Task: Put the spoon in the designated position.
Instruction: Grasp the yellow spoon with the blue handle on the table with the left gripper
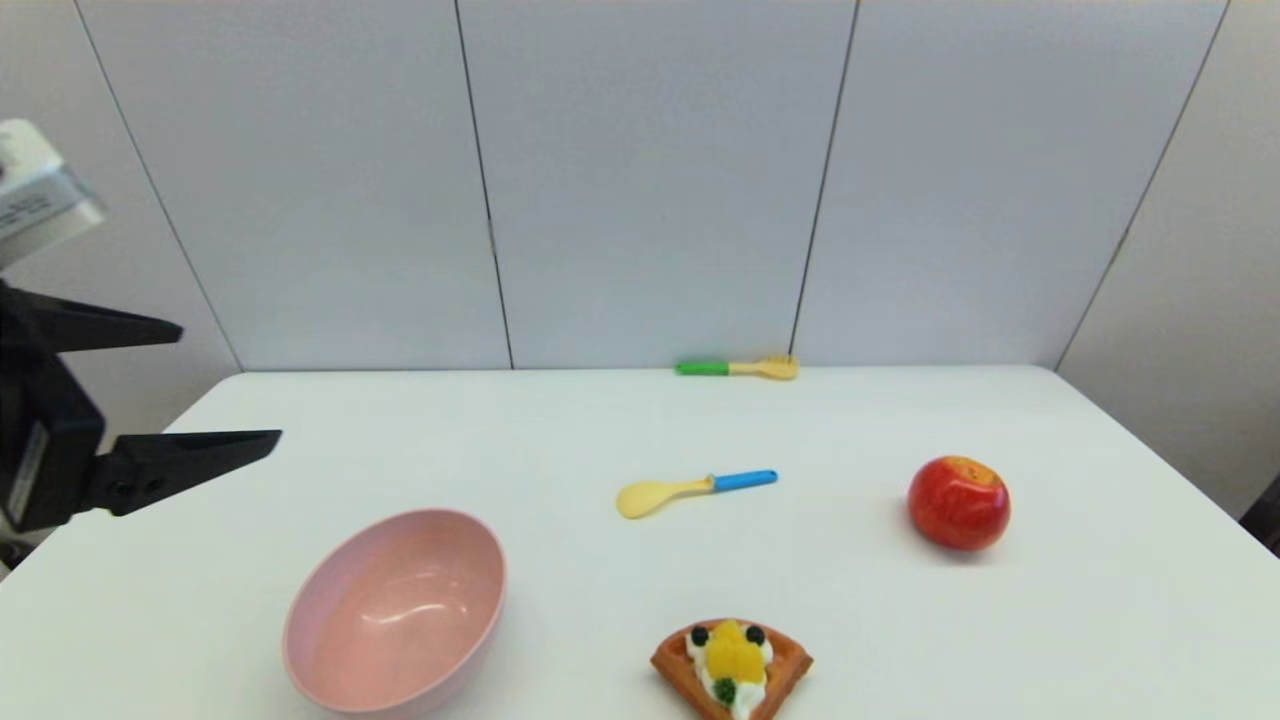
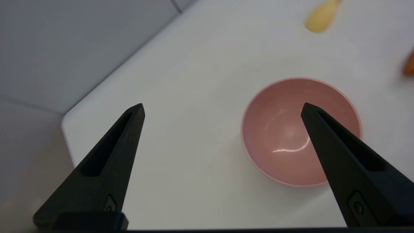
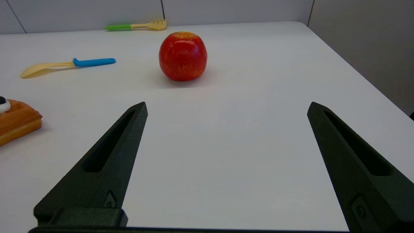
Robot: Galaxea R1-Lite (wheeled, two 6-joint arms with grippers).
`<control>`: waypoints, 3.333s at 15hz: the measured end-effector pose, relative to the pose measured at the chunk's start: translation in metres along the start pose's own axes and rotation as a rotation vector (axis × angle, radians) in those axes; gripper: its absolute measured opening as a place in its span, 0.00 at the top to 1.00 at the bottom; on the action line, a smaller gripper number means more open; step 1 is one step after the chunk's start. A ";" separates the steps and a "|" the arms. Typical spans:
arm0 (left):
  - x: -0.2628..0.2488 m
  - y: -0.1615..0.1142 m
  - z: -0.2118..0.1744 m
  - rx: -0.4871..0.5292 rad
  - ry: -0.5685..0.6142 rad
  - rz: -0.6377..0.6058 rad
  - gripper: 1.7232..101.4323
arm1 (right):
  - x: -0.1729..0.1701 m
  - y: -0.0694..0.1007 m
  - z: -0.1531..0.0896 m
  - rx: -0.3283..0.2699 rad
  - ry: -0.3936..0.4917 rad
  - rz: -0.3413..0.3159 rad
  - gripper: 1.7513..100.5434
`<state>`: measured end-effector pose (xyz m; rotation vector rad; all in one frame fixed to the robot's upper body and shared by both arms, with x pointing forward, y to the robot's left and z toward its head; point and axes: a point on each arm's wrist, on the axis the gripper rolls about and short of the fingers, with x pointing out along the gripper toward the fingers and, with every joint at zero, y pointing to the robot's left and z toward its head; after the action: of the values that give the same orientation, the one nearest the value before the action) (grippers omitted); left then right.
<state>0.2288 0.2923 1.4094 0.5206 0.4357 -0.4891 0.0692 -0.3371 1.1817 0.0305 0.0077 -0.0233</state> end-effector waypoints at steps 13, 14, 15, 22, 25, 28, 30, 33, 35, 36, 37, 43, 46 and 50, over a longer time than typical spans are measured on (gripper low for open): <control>0.216 -0.028 0.074 0.362 0.144 -0.537 0.04 | 0.000 0.000 0.000 0.001 0.000 -0.001 0.03; 0.228 -0.034 0.080 0.369 0.122 -0.556 0.04 | 0.000 0.000 0.000 0.004 0.000 -0.001 0.03; 0.240 -0.039 0.085 0.372 0.100 -0.577 0.04 | 0.000 0.000 0.000 0.004 0.000 -0.001 0.03; 0.306 -0.074 0.092 0.273 -0.059 -0.677 0.04 | 0.000 0.000 0.000 0.003 0.000 -0.002 0.03; 0.324 -0.089 0.091 0.230 -0.079 -0.690 0.04 | 0.000 0.000 0.000 0.004 0.000 -0.001 0.03; 0.336 -0.104 0.086 0.195 -0.059 -0.714 0.04 | 0.000 0.000 0.000 0.003 0.000 -0.001 0.03; 0.341 -0.108 0.082 0.189 -0.041 -0.725 0.04 | 0.000 0.000 0.000 0.003 0.000 -0.001 0.03; 0.347 -0.111 0.076 0.184 -0.018 -0.735 0.04 | 0.000 0.000 0.000 0.004 0.000 -0.001 0.03; 0.352 -0.114 0.072 0.176 -0.001 -0.740 0.04 | 0.000 0.000 0.000 0.004 0.000 -0.001 0.03; 0.355 -0.115 0.069 0.168 0.010 -0.744 0.04 | 0.000 0.000 0.000 0.004 0.000 -0.001 0.03; 0.357 -0.117 0.066 0.156 0.029 -0.750 0.04 | 0.000 0.000 0.000 0.004 0.000 -0.001 0.03; 0.368 -0.123 0.054 0.144 0.077 -0.768 0.04 | 0.000 0.000 0.000 0.003 0.000 -0.001 0.03; 0.372 -0.125 0.052 0.141 0.083 -0.771 0.04 | 0.000 0.000 0.000 0.004 0.000 -0.001 0.03; 0.376 -0.126 0.049 0.141 0.084 -0.771 0.04 | 0.000 0.000 0.000 0.004 0.000 -0.001 0.03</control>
<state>0.4735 0.0459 1.2122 0.4990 0.6860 -1.2486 0.0692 -0.3371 1.1817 0.0344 0.0077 -0.0248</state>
